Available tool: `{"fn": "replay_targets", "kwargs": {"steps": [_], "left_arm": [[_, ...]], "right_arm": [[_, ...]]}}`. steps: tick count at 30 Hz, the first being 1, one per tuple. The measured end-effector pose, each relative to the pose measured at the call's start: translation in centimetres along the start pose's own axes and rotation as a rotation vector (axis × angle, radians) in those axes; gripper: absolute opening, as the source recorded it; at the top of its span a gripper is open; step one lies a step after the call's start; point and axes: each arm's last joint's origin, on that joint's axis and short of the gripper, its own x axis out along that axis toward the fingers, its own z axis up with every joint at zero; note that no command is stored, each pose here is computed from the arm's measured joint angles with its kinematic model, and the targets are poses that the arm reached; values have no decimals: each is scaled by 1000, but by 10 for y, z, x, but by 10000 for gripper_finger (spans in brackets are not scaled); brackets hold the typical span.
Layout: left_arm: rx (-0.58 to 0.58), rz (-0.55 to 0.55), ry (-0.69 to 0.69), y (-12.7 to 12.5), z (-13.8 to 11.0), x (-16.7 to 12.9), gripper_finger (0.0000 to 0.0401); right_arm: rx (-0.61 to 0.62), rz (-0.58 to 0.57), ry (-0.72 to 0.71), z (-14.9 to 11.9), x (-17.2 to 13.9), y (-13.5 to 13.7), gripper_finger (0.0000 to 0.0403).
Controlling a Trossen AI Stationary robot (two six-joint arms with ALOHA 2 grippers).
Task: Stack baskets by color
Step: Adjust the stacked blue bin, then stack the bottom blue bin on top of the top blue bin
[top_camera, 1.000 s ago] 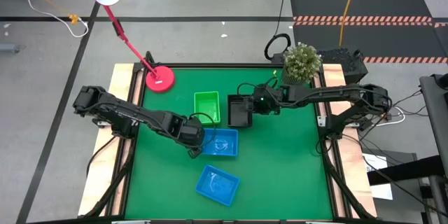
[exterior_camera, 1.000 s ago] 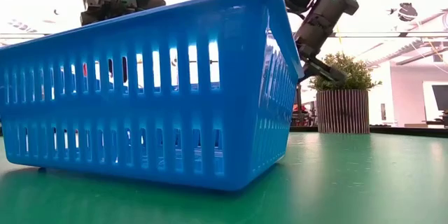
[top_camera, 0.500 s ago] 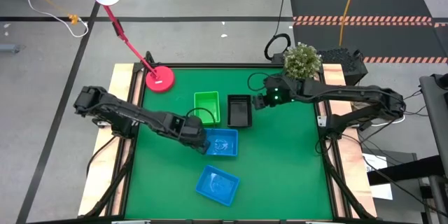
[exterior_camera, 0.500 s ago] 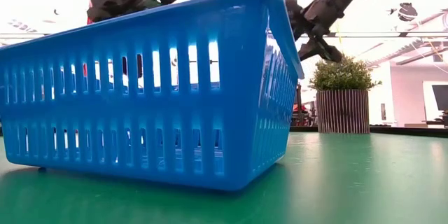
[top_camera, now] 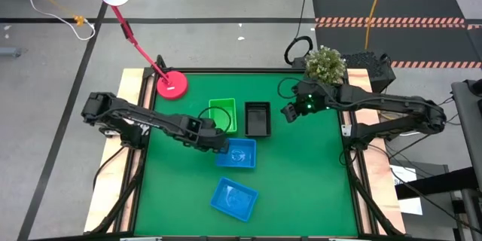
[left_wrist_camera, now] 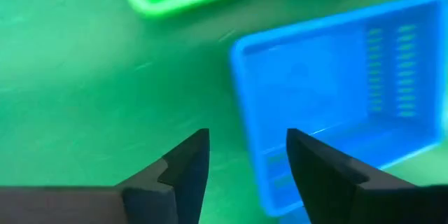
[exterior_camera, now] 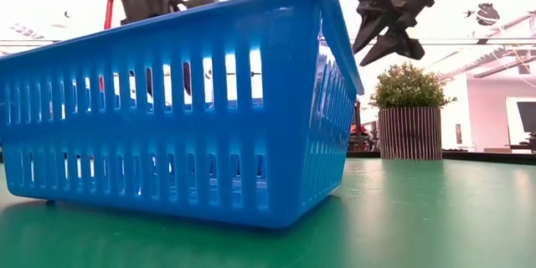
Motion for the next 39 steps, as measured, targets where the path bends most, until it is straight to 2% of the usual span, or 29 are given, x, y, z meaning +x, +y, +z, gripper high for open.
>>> {"fn": "replay_targets", "kwargs": {"steps": [7, 11, 18, 20, 28, 33, 39], "left_arm": [[-27, -10, 28, -6, 1, 16, 180], [-75, 11, 28, -6, 1, 23, 157], [-50, 67, 57, -5, -7, 37, 112], [-52, 30, 61, -9, -9, 37, 102], [-51, 13, 74, -11, -18, 36, 71], [-92, 9, 77, -12, -21, 36, 76], [-138, 8, 81, -12, -21, 35, 118]], "right_arm": [[-39, 2, -8, -3, -12, -2, 139], [-61, -2, -4, -4, -16, -3, 139], [-101, -1, -9, -4, -17, -4, 139], [-109, -1, -9, -4, -17, -4, 139], [-135, -2, -11, -4, -17, -4, 138], [-145, -2, -11, -4, -17, -4, 138], [-154, -2, -11, -4, -17, -4, 138]]}}
